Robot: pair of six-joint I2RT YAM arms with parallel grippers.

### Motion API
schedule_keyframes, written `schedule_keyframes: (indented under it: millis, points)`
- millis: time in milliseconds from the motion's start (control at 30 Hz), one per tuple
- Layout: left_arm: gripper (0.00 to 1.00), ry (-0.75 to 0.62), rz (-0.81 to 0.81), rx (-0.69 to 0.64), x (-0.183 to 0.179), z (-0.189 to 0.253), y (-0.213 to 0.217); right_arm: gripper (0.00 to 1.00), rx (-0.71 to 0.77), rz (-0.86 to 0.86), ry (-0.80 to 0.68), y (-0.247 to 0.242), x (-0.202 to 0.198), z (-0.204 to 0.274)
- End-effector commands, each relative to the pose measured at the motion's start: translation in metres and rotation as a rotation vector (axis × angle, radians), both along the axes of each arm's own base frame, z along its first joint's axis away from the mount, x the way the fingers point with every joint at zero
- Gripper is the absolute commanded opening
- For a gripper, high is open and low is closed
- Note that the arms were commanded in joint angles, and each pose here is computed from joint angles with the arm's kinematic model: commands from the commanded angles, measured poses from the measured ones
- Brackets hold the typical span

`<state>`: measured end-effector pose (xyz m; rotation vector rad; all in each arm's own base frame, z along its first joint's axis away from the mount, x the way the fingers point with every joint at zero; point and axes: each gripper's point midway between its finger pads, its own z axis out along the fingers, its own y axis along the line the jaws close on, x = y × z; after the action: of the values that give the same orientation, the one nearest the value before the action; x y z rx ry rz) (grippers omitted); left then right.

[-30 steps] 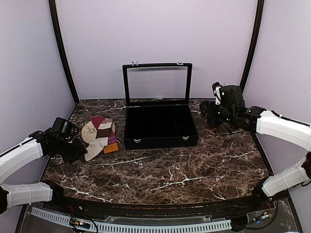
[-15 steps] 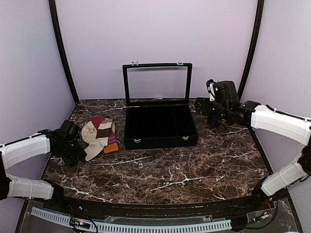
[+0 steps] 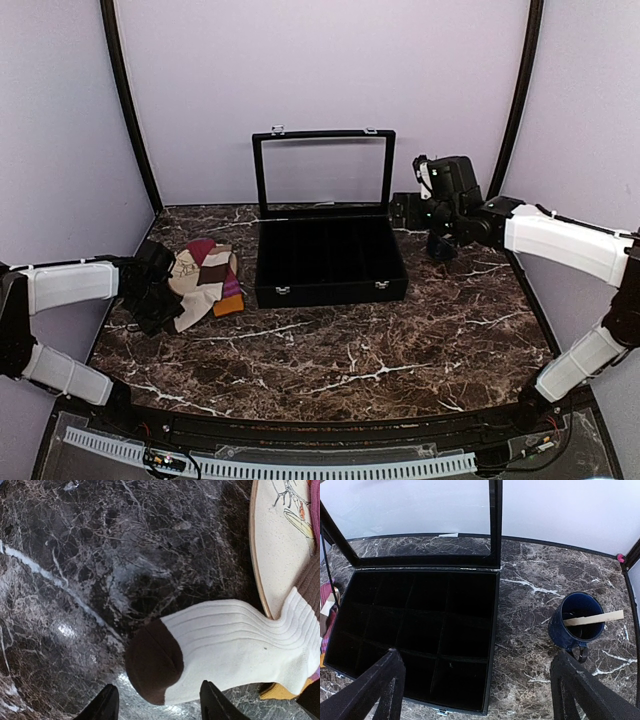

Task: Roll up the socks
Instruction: Pick up the sock from the corner of the board, then move the sock to the center of the board.

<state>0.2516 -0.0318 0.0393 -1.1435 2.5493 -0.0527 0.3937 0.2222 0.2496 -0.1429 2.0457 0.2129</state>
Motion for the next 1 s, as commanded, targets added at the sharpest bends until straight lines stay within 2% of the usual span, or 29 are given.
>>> schedule_keyframes:
  millis: [0,167,233,600,800,967]
  points:
    - [0.56,0.011,0.008,0.015,0.004,-0.001,0.005,0.94,0.01,0.036,-0.024,0.013,0.002,0.014]
    - [0.52,0.04,0.02,0.018,-0.004,-0.013,0.01,0.94,0.011,0.045,-0.024,0.015,0.003,0.016]
    - [0.47,0.048,0.025,0.01,-0.004,-0.019,0.011,0.94,0.008,0.046,-0.023,0.015,0.004,0.015]
    - [0.01,0.101,-0.018,0.009,-0.005,-0.038,0.007,0.94,-0.012,0.054,-0.029,0.015,0.006,0.019]
    - [0.0,0.031,-0.047,0.028,0.009,-0.008,0.008,0.94,-0.004,0.055,-0.045,0.014,0.003,0.024]
    - [0.0,-0.152,-0.09,0.058,0.037,0.058,0.009,0.94,0.014,0.055,-0.074,0.013,0.003,0.034]
